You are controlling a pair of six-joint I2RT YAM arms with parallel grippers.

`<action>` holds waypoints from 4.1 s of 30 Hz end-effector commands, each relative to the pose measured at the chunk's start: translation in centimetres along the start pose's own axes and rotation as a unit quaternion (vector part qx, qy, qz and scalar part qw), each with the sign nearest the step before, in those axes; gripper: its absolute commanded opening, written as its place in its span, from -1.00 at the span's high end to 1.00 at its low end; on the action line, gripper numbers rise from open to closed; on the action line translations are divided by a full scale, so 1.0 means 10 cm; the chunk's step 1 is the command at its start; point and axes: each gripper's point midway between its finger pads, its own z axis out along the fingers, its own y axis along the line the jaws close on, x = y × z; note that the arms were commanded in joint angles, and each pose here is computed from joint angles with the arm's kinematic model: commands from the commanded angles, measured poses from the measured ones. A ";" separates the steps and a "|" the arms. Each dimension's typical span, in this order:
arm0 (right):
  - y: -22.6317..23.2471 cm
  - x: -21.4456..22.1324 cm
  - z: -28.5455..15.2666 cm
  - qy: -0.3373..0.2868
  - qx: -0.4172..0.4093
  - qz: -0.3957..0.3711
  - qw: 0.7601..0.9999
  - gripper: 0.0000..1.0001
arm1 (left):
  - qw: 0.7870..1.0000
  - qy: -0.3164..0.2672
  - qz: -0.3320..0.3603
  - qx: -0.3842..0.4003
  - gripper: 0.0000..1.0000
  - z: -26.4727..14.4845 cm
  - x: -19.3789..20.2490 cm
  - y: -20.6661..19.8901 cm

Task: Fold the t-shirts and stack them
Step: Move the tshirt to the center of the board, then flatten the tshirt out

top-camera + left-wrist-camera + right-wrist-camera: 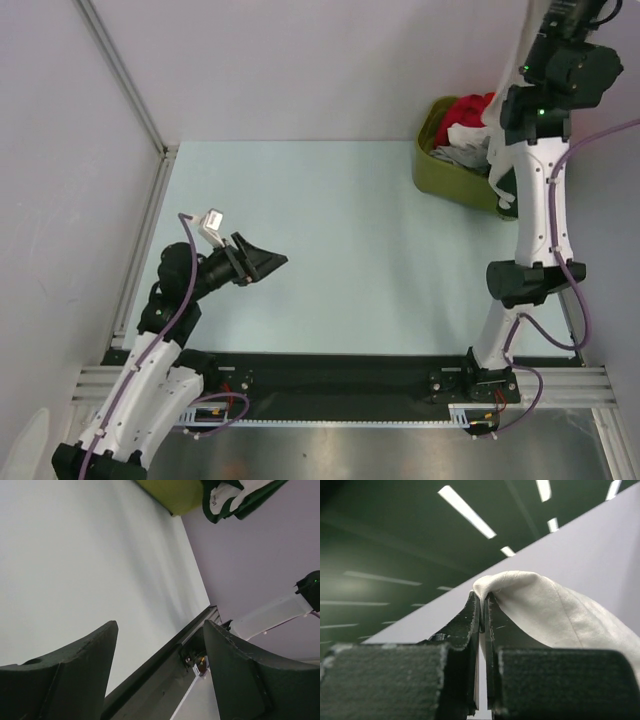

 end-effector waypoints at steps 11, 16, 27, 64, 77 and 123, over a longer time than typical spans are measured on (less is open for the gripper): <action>2.02 -0.02 -1.40 0.181 -0.110 0.141 0.967 1.00 | 0.989 -0.124 0.063 -0.058 -0.69 -0.70 -0.55 -0.59; 1.83 1.06 -2.95 0.393 -0.051 0.177 0.901 1.00 | 0.967 -0.195 0.072 -0.145 -0.83 -1.14 -0.75 -0.55; 1.86 1.64 -7.16 0.856 -0.142 0.198 0.456 -0.18 | 0.969 -0.183 0.058 -0.154 -0.76 -1.12 -0.75 -0.55; -0.15 0.65 -8.00 0.882 0.138 0.069 0.445 -0.07 | 0.947 -0.012 -0.078 -0.312 -0.27 0.28 0.07 1.57; -0.16 0.66 -8.01 0.881 0.130 0.066 0.450 0.03 | 0.947 0.018 -0.077 -0.311 -0.06 0.52 0.11 1.75; -0.04 -1.25 -3.44 0.510 0.110 -0.062 0.851 1.00 | 0.890 -0.384 0.245 -0.027 0.99 -2.05 -1.62 -2.06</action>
